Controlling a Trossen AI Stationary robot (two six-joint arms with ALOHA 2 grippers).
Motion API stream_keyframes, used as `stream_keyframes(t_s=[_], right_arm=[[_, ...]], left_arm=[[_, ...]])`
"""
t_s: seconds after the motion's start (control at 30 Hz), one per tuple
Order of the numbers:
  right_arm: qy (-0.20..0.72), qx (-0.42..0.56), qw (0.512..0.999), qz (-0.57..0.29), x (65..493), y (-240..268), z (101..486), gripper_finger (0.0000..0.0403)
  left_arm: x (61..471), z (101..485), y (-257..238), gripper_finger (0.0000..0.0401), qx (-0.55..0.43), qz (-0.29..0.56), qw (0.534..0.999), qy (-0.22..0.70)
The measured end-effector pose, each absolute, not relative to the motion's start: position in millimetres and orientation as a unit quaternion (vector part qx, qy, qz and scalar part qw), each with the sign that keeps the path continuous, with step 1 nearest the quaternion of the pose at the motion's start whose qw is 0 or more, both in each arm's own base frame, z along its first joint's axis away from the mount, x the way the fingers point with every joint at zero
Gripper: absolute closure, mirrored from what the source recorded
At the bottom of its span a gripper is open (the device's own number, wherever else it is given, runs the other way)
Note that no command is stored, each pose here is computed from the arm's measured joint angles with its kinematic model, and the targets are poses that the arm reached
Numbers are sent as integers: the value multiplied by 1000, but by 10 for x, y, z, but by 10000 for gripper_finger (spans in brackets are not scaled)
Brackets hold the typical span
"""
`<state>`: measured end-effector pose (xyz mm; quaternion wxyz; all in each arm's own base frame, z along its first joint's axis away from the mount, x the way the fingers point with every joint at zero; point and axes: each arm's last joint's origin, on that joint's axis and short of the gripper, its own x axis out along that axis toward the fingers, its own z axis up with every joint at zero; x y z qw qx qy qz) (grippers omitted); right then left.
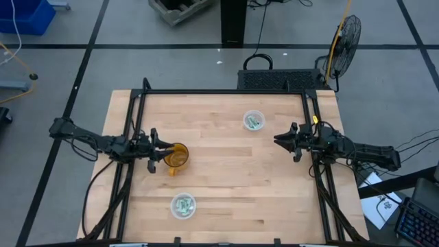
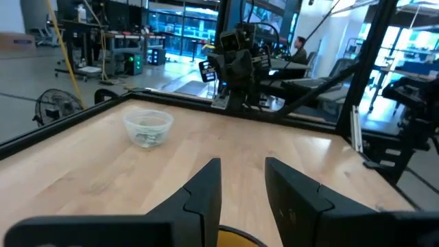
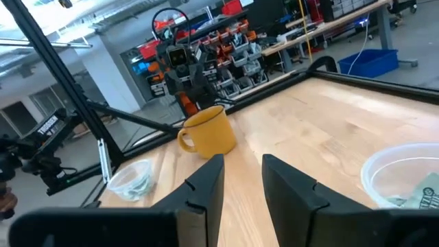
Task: Pick and place items into bin
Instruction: Return to Home Position
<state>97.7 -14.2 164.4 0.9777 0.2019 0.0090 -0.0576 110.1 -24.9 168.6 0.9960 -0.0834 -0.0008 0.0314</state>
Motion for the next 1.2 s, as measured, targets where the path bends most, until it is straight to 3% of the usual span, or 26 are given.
stream_keyframes(t_s=[0.63,1.2], right_arm=[[-32,148,987,-48,983,-142,1732,307],[-33,147,987,-48,983,-142,1735,307]], left_arm=[[1084,1512,-241,283,-64,45,993,86],[1085,1516,-241,283,-37,43,995,85]])
